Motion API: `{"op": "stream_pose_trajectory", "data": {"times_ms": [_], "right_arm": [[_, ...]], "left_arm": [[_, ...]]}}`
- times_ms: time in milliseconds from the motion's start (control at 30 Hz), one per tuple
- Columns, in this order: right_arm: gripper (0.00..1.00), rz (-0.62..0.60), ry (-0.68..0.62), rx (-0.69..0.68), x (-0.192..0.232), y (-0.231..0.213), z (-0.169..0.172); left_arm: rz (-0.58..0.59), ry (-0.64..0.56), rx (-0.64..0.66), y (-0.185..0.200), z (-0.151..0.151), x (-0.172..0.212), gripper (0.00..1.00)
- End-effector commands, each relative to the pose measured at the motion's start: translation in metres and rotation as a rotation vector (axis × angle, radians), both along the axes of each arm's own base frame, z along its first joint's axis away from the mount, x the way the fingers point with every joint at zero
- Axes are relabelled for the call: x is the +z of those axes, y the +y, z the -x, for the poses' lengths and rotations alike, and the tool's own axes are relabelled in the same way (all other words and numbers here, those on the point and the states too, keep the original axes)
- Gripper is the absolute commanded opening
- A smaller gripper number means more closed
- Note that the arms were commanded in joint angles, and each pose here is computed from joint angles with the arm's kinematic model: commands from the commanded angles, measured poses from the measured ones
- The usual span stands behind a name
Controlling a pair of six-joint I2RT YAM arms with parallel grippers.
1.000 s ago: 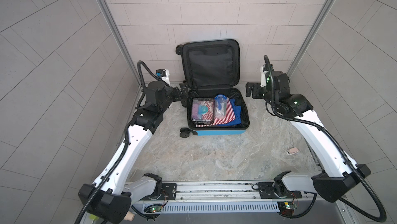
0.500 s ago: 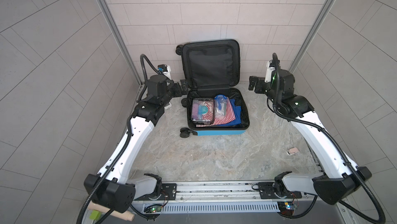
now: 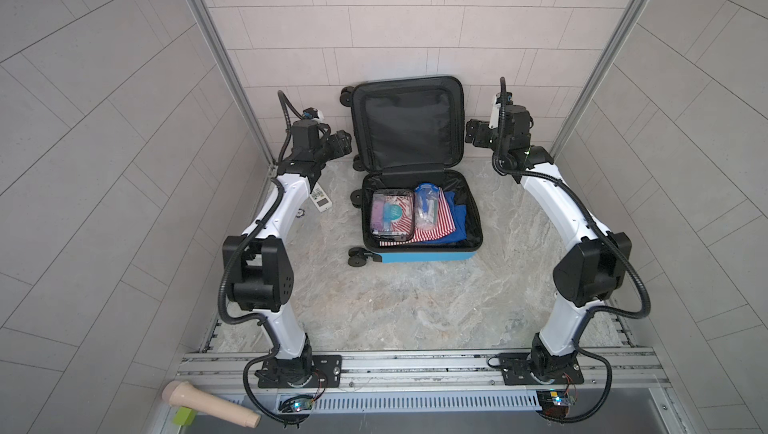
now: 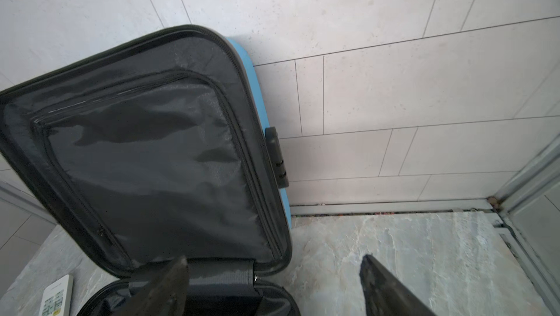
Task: Pack the luggage
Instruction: 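Raise both grippers to the upright lid's side edges and grip them, then swing the blue lid down over the base with both grippers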
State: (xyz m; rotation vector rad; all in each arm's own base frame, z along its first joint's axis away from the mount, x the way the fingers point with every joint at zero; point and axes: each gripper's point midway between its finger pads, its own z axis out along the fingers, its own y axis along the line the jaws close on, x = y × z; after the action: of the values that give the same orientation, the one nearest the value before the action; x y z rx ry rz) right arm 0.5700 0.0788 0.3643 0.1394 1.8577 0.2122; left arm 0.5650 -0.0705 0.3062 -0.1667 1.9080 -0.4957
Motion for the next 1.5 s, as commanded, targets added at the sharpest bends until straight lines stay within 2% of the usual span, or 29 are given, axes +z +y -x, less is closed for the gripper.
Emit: {"op": "stream_pose_trajectory", "data": {"times_ms": [0, 267, 500, 633, 967, 1233, 1333, 1467], "right_arm": [[0.86, -0.031, -0.076, 0.057, 0.02, 0.005, -0.022], [0.81, 0.024, -0.108, 0.132, 0.004, 0.019, -0.071], [0.79, 0.02, -0.151, 0.16, 0.0, 0.022, -0.097], [0.77, -0.002, -0.231, 0.19, 0.005, 0.028, -0.111], [0.61, -0.091, -0.324, 0.201, 0.015, 0.036, -0.128], [0.46, -0.095, -0.354, 0.224, 0.018, 0.05, -0.13], [0.35, -0.106, -0.361, 0.23, 0.02, 0.051, -0.13], [0.15, -0.131, -0.38, 0.244, 0.029, 0.054, -0.126]], "left_arm": [[0.015, -0.223, -0.031, -0.006, -0.025, 0.051, 0.75], [0.028, -0.358, -0.035, -0.01, -0.073, 0.045, 0.65], [0.079, -0.436, -0.022, -0.011, -0.099, 0.036, 0.58], [0.131, -0.474, -0.013, -0.013, -0.106, 0.035, 0.51], [0.131, -0.5, -0.017, -0.032, -0.125, 0.04, 0.46], [0.12, -0.514, 0.004, -0.029, -0.133, 0.047, 0.43], [0.123, -0.508, -0.003, -0.031, -0.135, 0.046, 0.33], [0.141, -0.515, -0.039, -0.04, -0.132, 0.055, 0.06]]}}
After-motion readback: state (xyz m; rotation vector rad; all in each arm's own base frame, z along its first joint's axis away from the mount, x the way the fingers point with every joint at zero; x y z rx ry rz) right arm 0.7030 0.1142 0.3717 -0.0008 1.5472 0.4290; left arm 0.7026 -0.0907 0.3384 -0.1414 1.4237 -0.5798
